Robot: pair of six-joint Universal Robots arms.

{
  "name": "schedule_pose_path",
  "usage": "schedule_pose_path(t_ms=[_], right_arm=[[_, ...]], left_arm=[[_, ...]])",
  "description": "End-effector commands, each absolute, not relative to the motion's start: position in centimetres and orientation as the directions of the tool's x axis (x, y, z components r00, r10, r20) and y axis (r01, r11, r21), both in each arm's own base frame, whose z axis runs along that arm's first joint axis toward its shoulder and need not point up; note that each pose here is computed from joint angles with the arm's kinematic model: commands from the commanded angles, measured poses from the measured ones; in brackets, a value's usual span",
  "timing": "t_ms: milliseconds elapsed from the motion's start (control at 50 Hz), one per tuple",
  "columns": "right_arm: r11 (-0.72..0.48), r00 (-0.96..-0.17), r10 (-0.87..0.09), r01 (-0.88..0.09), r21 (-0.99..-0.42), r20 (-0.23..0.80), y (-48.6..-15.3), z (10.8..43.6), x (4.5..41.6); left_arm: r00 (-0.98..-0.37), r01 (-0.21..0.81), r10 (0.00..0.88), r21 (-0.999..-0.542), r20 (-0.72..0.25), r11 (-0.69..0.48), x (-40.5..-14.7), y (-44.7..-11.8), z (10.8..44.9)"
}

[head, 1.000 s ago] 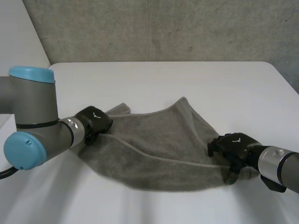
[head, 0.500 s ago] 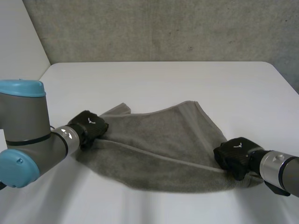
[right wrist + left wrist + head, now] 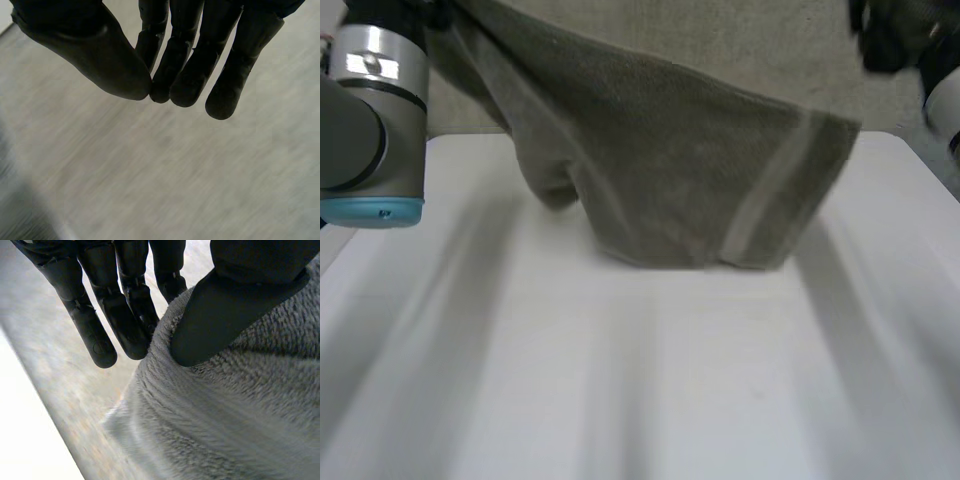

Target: Fold the towel.

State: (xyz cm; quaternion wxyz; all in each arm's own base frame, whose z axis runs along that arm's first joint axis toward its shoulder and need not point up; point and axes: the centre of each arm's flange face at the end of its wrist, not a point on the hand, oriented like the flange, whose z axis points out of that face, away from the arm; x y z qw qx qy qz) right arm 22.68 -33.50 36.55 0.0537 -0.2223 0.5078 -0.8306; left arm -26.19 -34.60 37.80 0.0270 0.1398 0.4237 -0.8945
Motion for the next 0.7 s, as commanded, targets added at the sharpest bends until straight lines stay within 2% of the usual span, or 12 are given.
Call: schedule_pose_path(t_ms=[20, 40, 60, 100, 120, 140, 160, 200, 300, 380, 540, 700], right_arm=[[-0.390, -0.873, -0.391, -0.130, -0.911, 0.292, -32.2, 34.3, 23.0], [-0.336, -0.847, -0.443, -0.149, -0.930, 0.295, -31.6, 32.6, 23.3], [-0.335, -0.846, -0.443, -0.149, -0.930, 0.295, -31.6, 32.6, 23.3], [-0.275, -0.816, -0.497, -0.176, -0.945, 0.296, -31.0, 30.7, 23.7], [-0.203, -0.779, -0.552, -0.221, -0.954, 0.297, -30.4, 28.4, 23.9], [-0.136, -0.743, -0.598, -0.276, -0.951, 0.301, -29.6, 26.2, 24.0], [-0.135, -0.743, -0.598, -0.277, -0.951, 0.301, -29.6, 26.2, 24.0], [-0.057, -0.678, -0.656, -0.393, -0.918, 0.331, -28.3, 22.8, 24.0], [-0.036, -0.631, -0.671, -0.497, -0.867, 0.389, -27.5, 20.3, 23.6], [-0.005, -0.645, -0.664, -0.502, -0.865, 0.378, -27.7, 19.7, 23.4], [-0.037, -0.640, -0.678, -0.461, -0.886, 0.362, -27.2, 20.9, 25.1], [-0.086, -0.650, -0.711, -0.299, -0.950, 0.269, -27.2, 24.7, 29.2]], left_arm=[[-0.963, 0.127, 0.125, -0.812, -0.238, -0.569, -25.3, -33.4, 34.3], [-0.956, 0.149, 0.142, -0.845, -0.255, -0.514, -25.1, -32.9, 32.2], [-0.956, 0.149, 0.142, -0.845, -0.255, -0.513, -25.1, -32.9, 32.2], [-0.944, 0.198, 0.172, -0.900, -0.282, -0.389, -24.3, -31.7, 27.9], [-0.944, 0.198, 0.172, -0.900, -0.282, -0.388, -24.3, -31.7, 27.9], [-0.940, 0.227, 0.177, -0.920, -0.293, -0.319, -23.5, -31.2, 25.7], [-0.939, 0.227, 0.177, -0.920, -0.293, -0.319, -23.5, -31.2, 25.7], [-0.933, 0.275, 0.184, -0.942, -0.309, -0.191, -21.8, -30.0, 21.7], [-0.921, 0.304, 0.228, -0.949, -0.316, -0.089, -21.1, -27.7, 18.5], [-0.915, 0.309, 0.247, -0.948, -0.318, -0.075, -20.9, -26.6, 18.2], [-0.898, 0.340, 0.228, -0.923, -0.375, -0.178, -21.0, -25.0, 21.1], [-0.881, 0.327, 0.236, -0.889, -0.409, -0.319, -22.3, -21.9, 25.1]])
